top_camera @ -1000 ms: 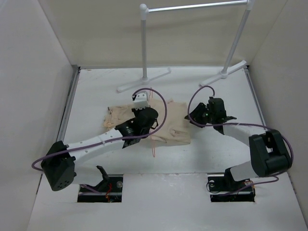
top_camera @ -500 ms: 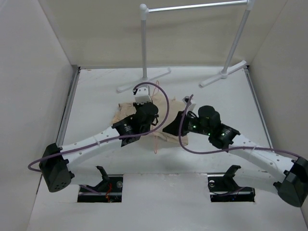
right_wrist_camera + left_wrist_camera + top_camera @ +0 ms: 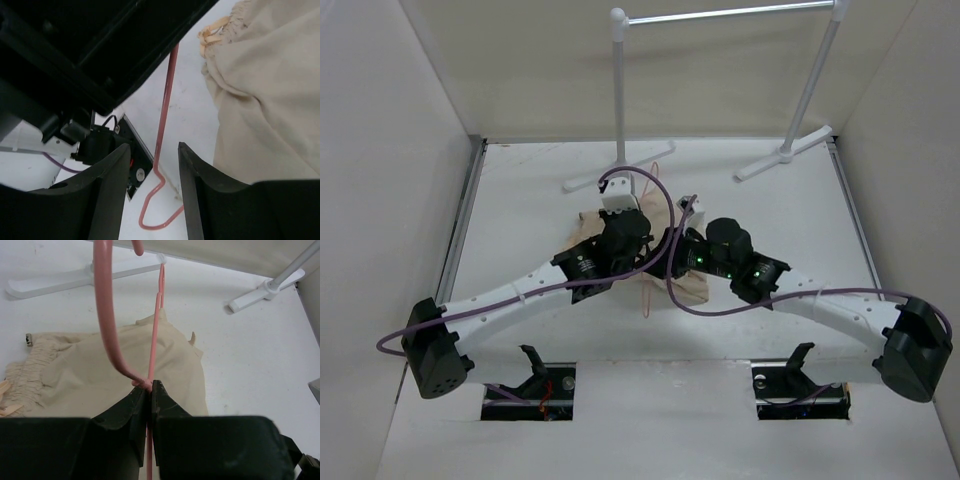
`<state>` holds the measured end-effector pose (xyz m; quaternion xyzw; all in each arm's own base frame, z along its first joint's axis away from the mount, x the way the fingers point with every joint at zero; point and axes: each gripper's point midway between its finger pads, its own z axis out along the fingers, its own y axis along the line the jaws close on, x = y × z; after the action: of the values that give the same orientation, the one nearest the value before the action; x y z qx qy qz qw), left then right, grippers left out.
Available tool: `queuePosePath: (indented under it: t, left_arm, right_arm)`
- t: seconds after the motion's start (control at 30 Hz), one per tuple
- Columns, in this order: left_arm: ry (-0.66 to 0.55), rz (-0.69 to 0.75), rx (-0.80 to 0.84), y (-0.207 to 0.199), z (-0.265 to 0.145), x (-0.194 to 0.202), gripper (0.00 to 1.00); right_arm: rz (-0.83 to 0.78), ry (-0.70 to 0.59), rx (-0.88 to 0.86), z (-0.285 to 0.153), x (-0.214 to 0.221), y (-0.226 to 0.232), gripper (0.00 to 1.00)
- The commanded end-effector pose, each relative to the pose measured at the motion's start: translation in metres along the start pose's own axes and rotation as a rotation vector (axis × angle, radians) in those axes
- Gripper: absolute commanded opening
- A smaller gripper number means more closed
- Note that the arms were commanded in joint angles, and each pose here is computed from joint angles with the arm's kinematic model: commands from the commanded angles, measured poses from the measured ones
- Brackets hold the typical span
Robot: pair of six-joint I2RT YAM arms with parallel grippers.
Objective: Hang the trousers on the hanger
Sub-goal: Place the hanger at the clothesline.
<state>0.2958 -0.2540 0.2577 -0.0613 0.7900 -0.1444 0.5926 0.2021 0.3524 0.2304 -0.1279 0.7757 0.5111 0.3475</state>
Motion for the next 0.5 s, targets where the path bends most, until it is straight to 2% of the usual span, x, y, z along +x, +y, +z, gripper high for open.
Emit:
queuePosePath:
  t: [0.0, 0.07, 0.17, 0.23, 0.37, 0.4, 0.47]
  left_arm:
    - [-0.069, -0.091, 0.048, -0.02, -0.008, -0.034, 0.01]
    - [-0.07, -0.093, 0.047, -0.02, -0.008, -0.034, 0.01]
    - [-0.071, -0.094, 0.042, -0.018, -0.007, -0.034, 0.01]
    - [-0.074, -0.101, 0.039, -0.016, -0.007, -0.036, 0.01]
    - [-0.079, -0.12, 0.049, -0.017, -0.009, -0.041, 0.03]
    - [-0.081, -0.13, 0.056, -0.019, -0.01, -0.044, 0.07]
    - [-0.084, -0.153, 0.083, -0.023, -0.012, -0.05, 0.2]
  right_arm:
    - [-0.028, -0.096, -0.045, 0.009, -0.03, 0.02, 0.46]
    - [-0.021, -0.08, -0.049, 0.012, -0.026, 0.02, 0.36]
    - [-0.014, -0.063, -0.061, 0.014, -0.021, 0.025, 0.27]
    - [-0.006, -0.068, -0.06, 0.013, -0.021, 0.026, 0.15]
    - [0.033, -0.107, -0.099, 0.008, -0.031, 0.04, 0.06]
    - [0.047, -0.121, -0.123, 0.005, -0.036, 0.047, 0.06]
    - [0.073, -0.155, -0.19, -0.002, -0.047, 0.065, 0.05]
